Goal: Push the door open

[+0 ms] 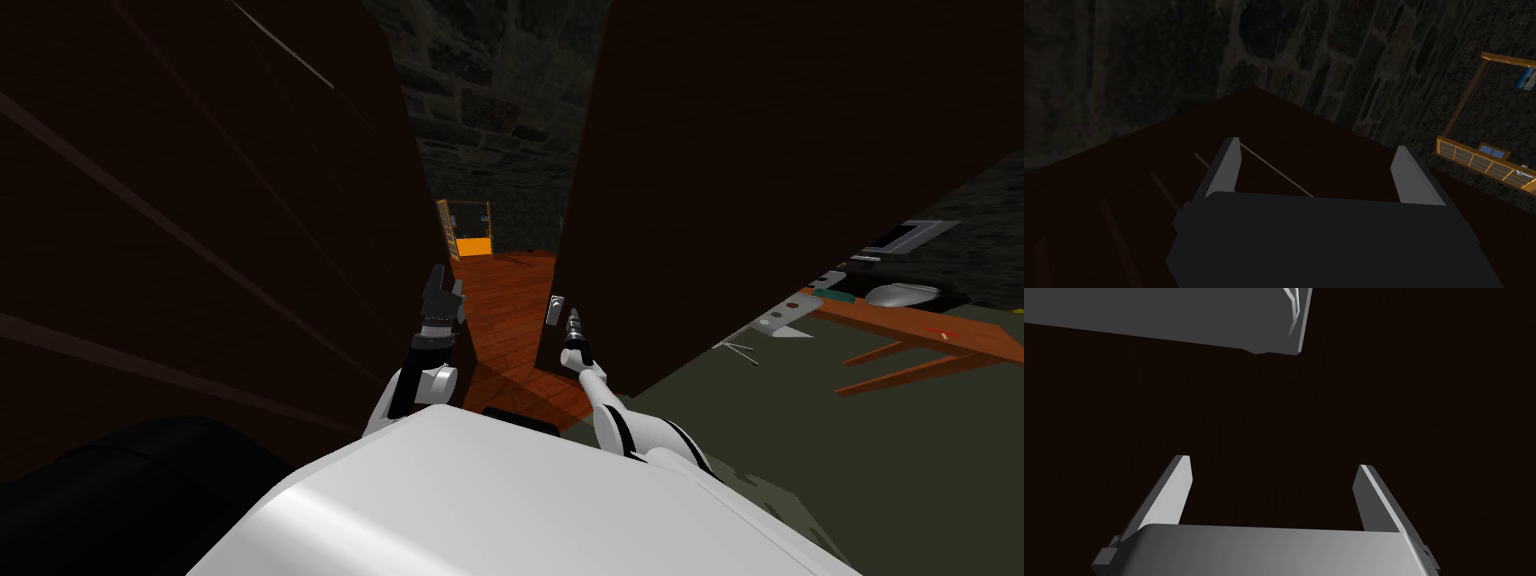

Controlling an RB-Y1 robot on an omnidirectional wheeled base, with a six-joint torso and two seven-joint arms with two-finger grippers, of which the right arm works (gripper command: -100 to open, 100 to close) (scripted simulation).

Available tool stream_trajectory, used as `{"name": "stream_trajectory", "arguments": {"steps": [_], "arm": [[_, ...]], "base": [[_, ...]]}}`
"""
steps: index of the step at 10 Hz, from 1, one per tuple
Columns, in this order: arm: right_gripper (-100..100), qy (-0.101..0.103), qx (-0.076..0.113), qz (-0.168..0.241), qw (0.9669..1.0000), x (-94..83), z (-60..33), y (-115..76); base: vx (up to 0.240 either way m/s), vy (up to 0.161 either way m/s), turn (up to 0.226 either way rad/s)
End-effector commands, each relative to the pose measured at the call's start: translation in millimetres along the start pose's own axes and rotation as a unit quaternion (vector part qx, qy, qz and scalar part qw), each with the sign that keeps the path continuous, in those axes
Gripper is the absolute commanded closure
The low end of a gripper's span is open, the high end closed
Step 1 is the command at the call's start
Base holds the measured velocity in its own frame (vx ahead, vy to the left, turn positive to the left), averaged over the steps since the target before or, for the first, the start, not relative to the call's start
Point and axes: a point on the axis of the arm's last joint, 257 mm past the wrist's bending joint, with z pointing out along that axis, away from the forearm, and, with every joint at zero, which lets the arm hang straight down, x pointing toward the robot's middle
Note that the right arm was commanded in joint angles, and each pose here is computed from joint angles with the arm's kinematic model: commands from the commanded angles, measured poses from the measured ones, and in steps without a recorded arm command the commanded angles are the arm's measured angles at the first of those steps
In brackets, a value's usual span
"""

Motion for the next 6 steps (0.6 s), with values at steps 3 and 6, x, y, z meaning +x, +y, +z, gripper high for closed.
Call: {"name": "stream_trajectory", "arguments": {"steps": [3, 6], "arm": [[-100, -0.003, -0.002, 0.002, 1.0, 2.6, -3.3, -0.6], [-100, 0.002, 0.001, 0.012, 0.9999, 17.4, -7.8, -3.1]], "base": [[0.221, 0.008, 0.025], [0.146, 0.037, 0.026]]}}
